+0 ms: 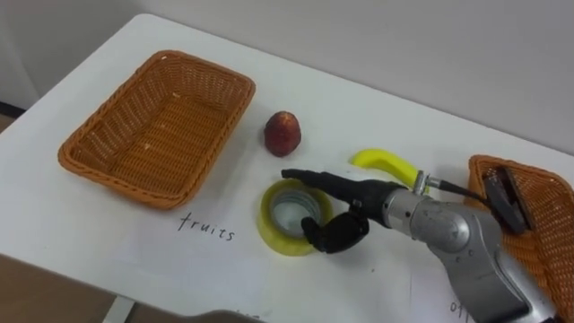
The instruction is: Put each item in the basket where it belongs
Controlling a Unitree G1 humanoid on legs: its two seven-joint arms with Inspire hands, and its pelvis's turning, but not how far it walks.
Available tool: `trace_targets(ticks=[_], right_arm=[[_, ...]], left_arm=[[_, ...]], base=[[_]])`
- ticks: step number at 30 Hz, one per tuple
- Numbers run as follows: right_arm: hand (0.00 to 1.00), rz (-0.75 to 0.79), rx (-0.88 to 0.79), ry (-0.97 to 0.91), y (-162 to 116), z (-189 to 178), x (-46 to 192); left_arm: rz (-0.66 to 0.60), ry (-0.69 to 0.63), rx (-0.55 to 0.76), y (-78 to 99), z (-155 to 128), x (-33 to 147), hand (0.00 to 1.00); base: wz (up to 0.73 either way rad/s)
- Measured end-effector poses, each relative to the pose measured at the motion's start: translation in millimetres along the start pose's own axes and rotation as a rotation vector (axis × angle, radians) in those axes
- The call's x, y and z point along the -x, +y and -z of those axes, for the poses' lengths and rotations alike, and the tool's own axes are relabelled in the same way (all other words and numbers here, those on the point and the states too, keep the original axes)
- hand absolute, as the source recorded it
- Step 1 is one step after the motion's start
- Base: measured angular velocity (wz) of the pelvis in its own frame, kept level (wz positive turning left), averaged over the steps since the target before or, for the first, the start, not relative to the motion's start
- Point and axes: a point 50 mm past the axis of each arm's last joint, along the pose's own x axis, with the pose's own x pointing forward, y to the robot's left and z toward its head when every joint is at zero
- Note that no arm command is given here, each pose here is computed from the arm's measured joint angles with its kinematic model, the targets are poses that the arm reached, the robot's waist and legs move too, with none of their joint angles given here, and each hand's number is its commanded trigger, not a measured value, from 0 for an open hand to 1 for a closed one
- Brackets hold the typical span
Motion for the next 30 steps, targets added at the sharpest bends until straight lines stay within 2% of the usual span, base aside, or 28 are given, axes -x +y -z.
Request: trace_targets(ticks=[9,30], right_arm=[[0.0,0.055,0.045,0.05,-25,10,11],[0.0,0.046,0.052,0.096,-26,18,13]], left_arm=[[-0.013,0.033,0.005,6.7,10,-0.5,0.0],[-0.018,0.043,0.002,9.5,11,-1.0,0.0]], base=[[0.0],[0.0]])
